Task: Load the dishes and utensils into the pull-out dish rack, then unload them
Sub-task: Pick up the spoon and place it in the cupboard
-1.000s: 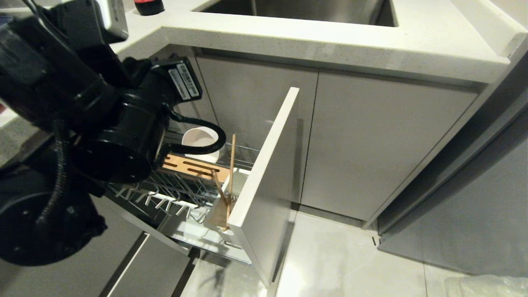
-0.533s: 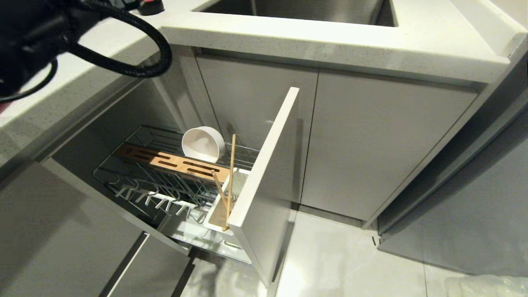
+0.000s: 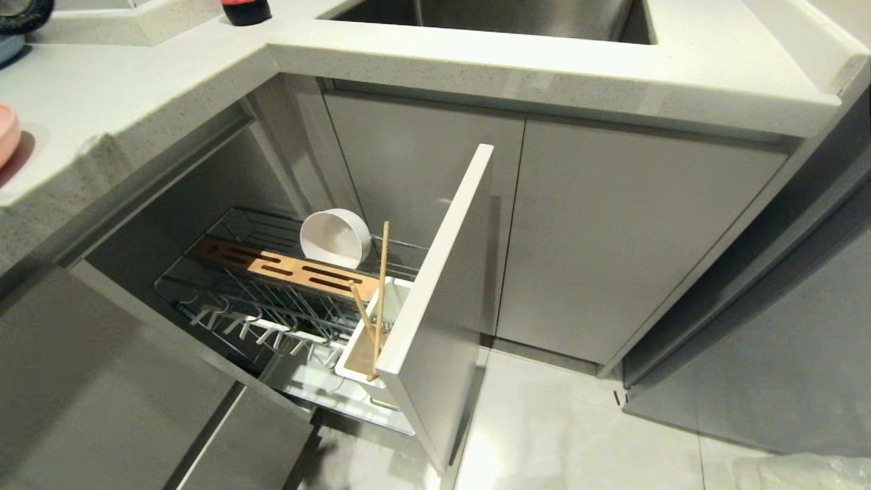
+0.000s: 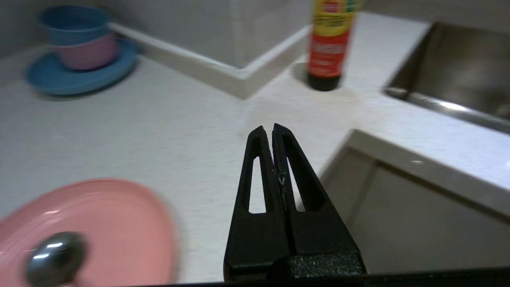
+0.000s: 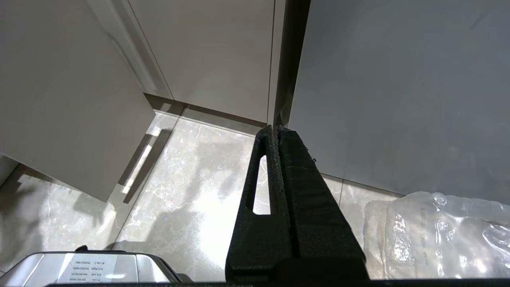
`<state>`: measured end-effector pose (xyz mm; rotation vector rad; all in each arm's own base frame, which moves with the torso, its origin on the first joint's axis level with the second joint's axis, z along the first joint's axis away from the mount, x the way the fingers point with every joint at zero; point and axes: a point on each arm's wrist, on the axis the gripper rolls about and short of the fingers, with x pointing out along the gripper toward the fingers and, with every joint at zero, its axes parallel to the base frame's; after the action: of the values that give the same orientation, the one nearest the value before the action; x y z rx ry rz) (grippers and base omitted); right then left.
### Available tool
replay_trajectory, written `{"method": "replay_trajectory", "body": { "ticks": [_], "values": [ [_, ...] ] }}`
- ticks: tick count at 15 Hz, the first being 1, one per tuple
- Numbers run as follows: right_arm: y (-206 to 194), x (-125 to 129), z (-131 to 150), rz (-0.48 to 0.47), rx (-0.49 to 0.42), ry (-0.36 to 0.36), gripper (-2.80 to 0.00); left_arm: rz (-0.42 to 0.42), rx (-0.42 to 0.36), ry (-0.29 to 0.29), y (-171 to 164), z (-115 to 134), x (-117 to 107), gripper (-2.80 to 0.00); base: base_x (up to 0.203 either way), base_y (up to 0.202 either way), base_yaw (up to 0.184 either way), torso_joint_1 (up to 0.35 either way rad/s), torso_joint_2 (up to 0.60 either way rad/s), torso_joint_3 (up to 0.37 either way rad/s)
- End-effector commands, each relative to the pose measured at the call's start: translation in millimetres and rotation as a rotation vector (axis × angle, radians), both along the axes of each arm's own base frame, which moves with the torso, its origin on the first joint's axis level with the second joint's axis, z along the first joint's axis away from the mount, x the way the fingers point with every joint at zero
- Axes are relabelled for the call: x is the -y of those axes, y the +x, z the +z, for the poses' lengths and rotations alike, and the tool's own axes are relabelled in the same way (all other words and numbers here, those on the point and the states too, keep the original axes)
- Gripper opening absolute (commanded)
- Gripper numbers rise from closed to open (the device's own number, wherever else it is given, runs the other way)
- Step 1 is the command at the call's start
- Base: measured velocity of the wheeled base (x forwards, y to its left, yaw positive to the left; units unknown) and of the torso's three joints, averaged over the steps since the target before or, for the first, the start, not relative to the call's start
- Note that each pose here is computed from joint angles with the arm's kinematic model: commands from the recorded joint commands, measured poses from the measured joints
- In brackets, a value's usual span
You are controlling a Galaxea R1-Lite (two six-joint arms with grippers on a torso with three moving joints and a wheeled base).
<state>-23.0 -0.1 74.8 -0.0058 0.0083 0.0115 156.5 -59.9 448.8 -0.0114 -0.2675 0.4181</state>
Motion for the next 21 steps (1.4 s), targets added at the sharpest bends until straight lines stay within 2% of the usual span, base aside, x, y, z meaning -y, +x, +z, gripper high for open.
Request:
{"method": "replay_trajectory", "body": {
  "ticks": [1,4,8,10,12,13,16,21],
  "values": [
    [0.0,0.0,-0.1,0.001,0.001,0.0,-2.8,0.088,0.001,-0.004,-8.6,5.6,-18.6,-2.8,0.0,0.0,0.0,0.0,0.0,0.0],
    [0.0,0.0,-0.1,0.001,0.001,0.0,-2.8,0.235,-0.054,-0.016,-9.2,1.1,-43.6,-2.8,0.0,0.0,0.0,0.0,0.0,0.0],
    [0.0,0.0,-0.1,0.001,0.001,0.0,-2.8,0.36,-0.074,-0.16,-21.1,-4.1,-70.5,-2.8,0.0,0.0,0.0,0.0,0.0,0.0],
    [0.0,0.0,-0.1,0.001,0.001,0.0,-2.8,0.407,-0.085,-0.215,-28.0,-7.1,-84.0,-2.8,0.0,0.0,0.0,0.0,0.0,0.0],
    [0.0,0.0,0.0,0.001,0.0,0.0,-2.8,0.408,-0.111,-0.282,-35.4,-11.3,-96.1,-2.8,0.0,0.0,0.0,0.0,0.0,0.0],
    [0.1,0.0,-0.1,0.001,-0.001,0.0,-2.8,0.395,-0.127,-0.338,-38.9,-15.2,-101.3,-2.8,0.0,0.0,0.0,0.0,0.0,0.0],
    [0.0,0.0,-0.1,0.001,0.001,0.0,-2.8,0.347,-0.11,-0.532,-45.6,-24.3,-101.6,-2.8,0.0,0.0,0.0,0.0,0.0,0.0],
    [0.0,0.0,-0.1,0.001,0.001,0.0,-2.8,0.263,-0.102,-0.724,-45.3,-32.5,-99.5,-2.8,0.0,0.0,0.0,0.0,0.0,0.0]
  ]
}}
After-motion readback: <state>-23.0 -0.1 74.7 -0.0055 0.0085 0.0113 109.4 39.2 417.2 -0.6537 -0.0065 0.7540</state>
